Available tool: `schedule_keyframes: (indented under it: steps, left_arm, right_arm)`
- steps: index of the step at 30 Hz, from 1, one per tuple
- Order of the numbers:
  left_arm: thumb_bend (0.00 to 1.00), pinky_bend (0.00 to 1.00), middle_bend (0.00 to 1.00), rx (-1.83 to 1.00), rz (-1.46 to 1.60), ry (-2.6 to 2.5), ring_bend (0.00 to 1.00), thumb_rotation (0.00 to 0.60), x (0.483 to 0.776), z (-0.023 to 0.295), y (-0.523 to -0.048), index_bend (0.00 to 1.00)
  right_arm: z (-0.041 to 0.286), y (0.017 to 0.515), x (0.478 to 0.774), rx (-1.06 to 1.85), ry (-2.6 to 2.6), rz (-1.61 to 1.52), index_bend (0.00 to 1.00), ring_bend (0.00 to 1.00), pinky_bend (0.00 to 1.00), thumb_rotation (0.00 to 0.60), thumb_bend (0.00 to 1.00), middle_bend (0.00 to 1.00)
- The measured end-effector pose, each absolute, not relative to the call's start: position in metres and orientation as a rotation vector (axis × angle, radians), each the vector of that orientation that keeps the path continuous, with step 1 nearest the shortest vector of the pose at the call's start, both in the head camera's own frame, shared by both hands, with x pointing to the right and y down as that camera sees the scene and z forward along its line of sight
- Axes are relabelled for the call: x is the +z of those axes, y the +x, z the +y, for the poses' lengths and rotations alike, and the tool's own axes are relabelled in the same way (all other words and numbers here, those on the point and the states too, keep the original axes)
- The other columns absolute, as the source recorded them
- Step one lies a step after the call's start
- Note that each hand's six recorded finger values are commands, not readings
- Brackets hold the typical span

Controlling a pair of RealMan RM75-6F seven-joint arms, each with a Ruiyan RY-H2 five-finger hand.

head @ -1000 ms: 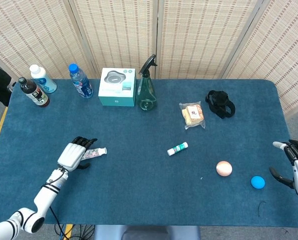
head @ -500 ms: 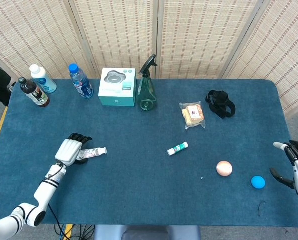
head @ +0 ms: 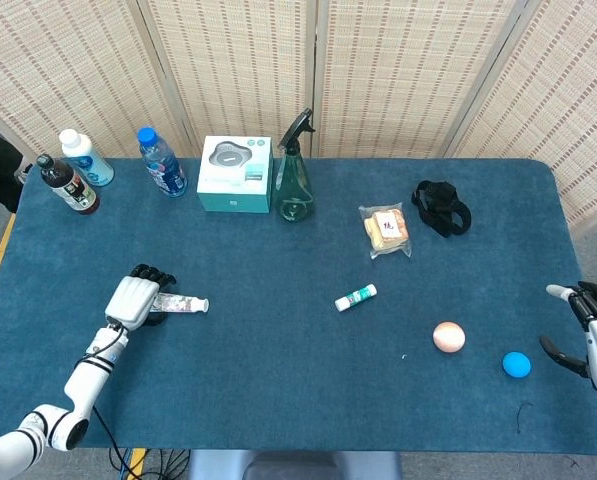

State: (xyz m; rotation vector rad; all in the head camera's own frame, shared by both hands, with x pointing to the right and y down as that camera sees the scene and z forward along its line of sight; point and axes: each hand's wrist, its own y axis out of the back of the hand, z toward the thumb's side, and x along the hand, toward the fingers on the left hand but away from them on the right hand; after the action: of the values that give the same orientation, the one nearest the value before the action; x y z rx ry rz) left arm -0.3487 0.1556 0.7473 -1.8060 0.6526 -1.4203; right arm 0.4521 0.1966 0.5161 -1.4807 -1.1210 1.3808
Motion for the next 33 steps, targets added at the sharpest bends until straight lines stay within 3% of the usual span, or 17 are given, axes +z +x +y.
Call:
schedule_keyframes:
  steps: [15, 22, 33]
  left_arm:
    - [0.28, 0.12, 0.41, -1.429, 0.618, -1.815, 0.25, 0.6, 0.753, 0.16, -0.343, 0.39]
    - [0.34, 0.16, 0.54, -1.41, 0.665, -1.858, 0.36, 0.6, 0.752, 0.159, -0.342, 0.48]
    - [0.38, 0.27, 0.63, -1.306, 0.747, -1.959, 0.44, 0.6, 0.741, 0.15, -0.336, 0.55]
  right_arm:
    - [0.198, 0.456, 0.517, 1.395, -1.481, -1.128, 0.3, 0.2, 0.28, 0.6, 0.13, 0.34]
    - [0.198, 0.456, 0.516, 1.392, -1.482, -1.127, 0.3, 0.2, 0.28, 0.6, 0.13, 0.34]
    - [0.194, 0.447, 0.512, 1.356, -1.498, -1.1, 0.3, 0.2, 0.28, 0.6, 0.13, 0.34]
